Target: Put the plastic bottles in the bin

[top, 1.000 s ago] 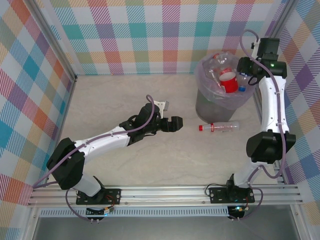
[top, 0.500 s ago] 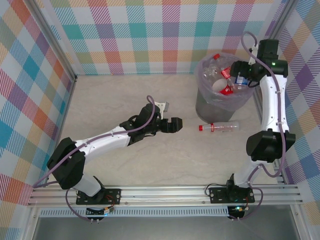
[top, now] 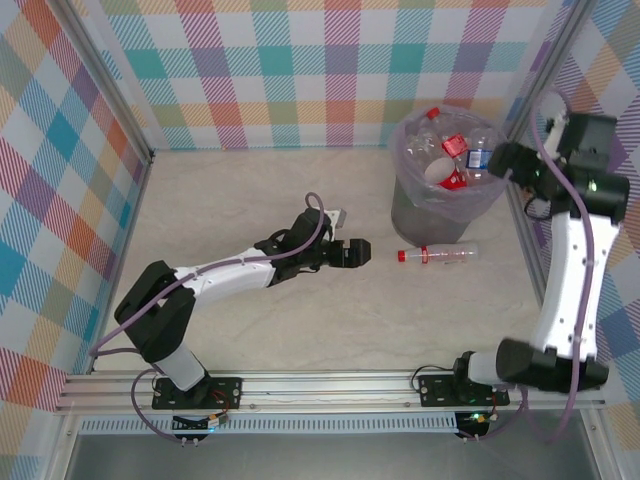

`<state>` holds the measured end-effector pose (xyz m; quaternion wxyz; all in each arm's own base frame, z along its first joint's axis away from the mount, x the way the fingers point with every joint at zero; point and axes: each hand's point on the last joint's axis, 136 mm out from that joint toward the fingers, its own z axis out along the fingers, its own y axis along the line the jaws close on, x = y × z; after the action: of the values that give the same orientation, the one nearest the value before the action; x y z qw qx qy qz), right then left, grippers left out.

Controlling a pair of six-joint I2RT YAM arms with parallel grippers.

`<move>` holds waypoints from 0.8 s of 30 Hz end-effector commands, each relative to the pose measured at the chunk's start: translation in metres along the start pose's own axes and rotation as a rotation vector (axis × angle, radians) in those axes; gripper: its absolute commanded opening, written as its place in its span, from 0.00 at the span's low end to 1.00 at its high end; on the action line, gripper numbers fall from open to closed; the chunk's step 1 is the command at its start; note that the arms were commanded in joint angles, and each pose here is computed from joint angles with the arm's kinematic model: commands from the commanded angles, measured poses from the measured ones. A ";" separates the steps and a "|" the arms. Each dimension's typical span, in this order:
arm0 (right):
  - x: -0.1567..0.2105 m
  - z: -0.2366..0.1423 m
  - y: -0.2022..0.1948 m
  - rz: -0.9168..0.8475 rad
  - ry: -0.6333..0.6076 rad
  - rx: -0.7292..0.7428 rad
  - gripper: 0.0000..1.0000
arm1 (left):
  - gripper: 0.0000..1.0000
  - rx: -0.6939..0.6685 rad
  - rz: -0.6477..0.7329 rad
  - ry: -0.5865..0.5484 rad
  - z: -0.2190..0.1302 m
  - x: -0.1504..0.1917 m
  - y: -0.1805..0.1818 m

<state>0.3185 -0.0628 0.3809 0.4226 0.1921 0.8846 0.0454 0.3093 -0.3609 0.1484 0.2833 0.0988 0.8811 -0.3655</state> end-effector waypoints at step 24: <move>0.176 0.170 -0.061 0.706 0.185 -0.166 0.82 | 0.97 -0.048 -0.061 -0.011 0.004 -0.004 0.018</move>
<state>0.3080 -0.0588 0.1195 0.2763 0.4543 0.8079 0.2542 0.3182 -0.3582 0.1311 0.2699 0.0750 0.8923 -0.3540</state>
